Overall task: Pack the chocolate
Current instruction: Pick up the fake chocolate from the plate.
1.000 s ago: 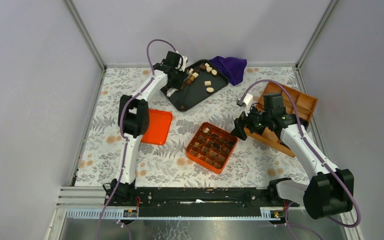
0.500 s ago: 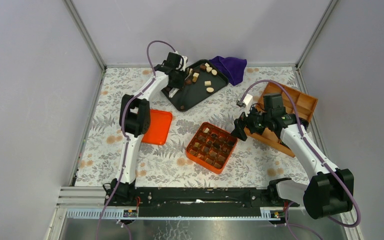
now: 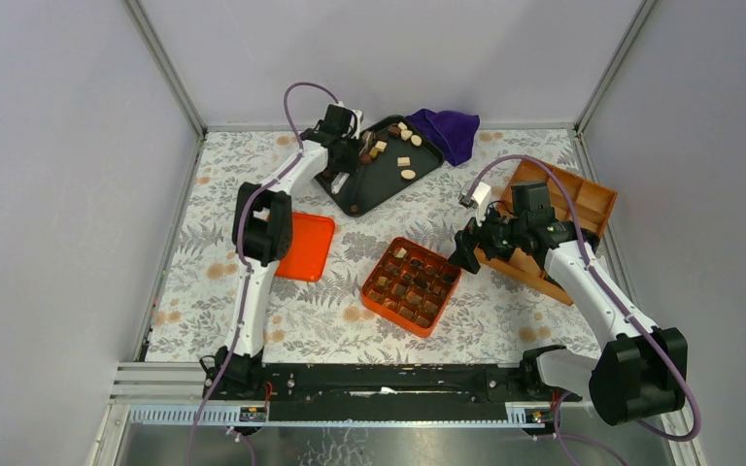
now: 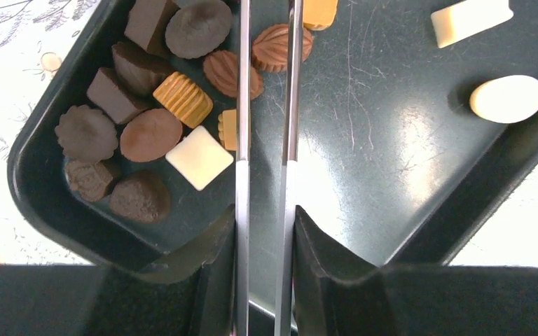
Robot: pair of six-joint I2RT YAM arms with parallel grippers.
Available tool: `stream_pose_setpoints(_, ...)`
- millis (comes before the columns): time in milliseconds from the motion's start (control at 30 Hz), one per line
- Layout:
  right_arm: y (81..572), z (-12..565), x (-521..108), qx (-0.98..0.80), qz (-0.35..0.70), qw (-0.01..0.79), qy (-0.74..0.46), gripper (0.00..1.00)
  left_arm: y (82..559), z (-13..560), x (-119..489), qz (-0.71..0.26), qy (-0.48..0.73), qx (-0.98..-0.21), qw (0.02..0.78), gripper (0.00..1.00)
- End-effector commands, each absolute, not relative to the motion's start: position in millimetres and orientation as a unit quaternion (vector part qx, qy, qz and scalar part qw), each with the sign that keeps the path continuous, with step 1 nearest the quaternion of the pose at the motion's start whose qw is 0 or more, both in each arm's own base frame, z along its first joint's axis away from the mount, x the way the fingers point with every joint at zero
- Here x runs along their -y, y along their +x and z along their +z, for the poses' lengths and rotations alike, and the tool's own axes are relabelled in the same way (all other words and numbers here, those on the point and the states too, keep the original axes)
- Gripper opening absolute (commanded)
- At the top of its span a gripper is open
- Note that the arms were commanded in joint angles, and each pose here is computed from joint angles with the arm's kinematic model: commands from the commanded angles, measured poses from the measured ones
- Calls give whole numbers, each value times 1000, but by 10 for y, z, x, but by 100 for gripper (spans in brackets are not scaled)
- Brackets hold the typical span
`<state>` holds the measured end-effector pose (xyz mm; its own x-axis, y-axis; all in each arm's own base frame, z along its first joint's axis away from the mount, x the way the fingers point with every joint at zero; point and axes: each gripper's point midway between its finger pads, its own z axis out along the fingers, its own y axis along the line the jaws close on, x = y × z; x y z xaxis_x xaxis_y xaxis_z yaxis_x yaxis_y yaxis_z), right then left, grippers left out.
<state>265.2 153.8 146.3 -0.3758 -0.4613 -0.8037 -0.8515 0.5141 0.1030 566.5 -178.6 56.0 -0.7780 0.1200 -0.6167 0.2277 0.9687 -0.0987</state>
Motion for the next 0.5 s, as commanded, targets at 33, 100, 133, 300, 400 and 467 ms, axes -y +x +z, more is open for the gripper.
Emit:
stream_pose_setpoints(33, 2694, 1601, -1599, -769, 265, 390, -432, 100, 5787, 1578, 1829, -125, 69, -887, 439, 0)
stream_pose_setpoints(100, 2690, 1599, -1598, -769, 266, 390, -431, 100, 5706, 1706, 1838, -136, 65, -881, 448, 0)
stream_pose_setpoints(133, 2689, 1603, -1603, -768, 267, 390, -432, 100, 5661, 1743, 1842, -142, 64, -880, 449, 0)
stream_pose_setpoints(300, 2661, 1633, -1631, -759, 276, 397, -437, 100, 5403, 1916, 1889, -177, 59, -876, 444, 0)
stream_pose_setpoints(400, 2624, 1714, -1680, -735, 284, 423, -448, 100, 5176, 2023, 1940, -210, 54, -873, 436, 0)
stream_pose_setpoints(467, 2582, 1791, -1718, -704, 285, 459, -461, 100, 4975, 2127, 2002, -245, 50, -868, 430, 0)
